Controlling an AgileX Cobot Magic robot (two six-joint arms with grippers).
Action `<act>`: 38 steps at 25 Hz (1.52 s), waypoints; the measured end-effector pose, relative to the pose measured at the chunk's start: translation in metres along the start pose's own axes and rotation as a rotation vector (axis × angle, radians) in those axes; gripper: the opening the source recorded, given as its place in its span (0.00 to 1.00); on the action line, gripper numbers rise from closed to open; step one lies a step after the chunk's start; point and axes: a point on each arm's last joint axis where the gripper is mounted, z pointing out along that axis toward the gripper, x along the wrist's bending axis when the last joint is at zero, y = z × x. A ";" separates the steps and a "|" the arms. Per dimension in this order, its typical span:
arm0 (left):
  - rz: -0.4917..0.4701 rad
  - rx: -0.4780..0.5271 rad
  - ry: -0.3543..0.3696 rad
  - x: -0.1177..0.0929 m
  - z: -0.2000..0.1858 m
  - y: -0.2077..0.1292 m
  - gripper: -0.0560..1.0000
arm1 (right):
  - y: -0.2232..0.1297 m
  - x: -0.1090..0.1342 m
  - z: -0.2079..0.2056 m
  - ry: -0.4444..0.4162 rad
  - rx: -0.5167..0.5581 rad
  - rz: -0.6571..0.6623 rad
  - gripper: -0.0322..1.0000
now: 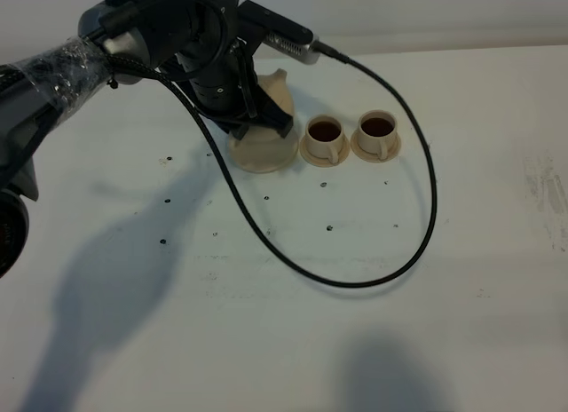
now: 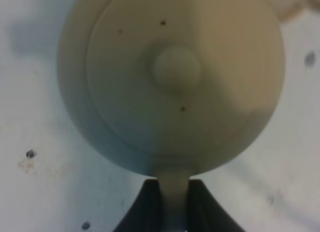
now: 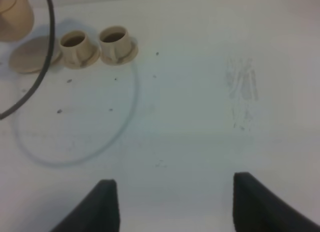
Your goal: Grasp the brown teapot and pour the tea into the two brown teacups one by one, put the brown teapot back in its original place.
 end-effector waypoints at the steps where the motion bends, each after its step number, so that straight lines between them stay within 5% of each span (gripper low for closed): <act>1: -0.019 -0.009 0.000 0.000 0.000 0.001 0.15 | 0.000 0.000 0.000 0.000 0.000 0.000 0.54; 18: -0.187 0.038 0.003 0.016 0.047 0.000 0.15 | 0.000 0.000 0.000 0.000 0.000 0.000 0.54; 38: -0.188 0.007 -0.060 0.011 0.061 0.004 0.15 | 0.000 0.000 0.000 0.000 0.000 0.000 0.54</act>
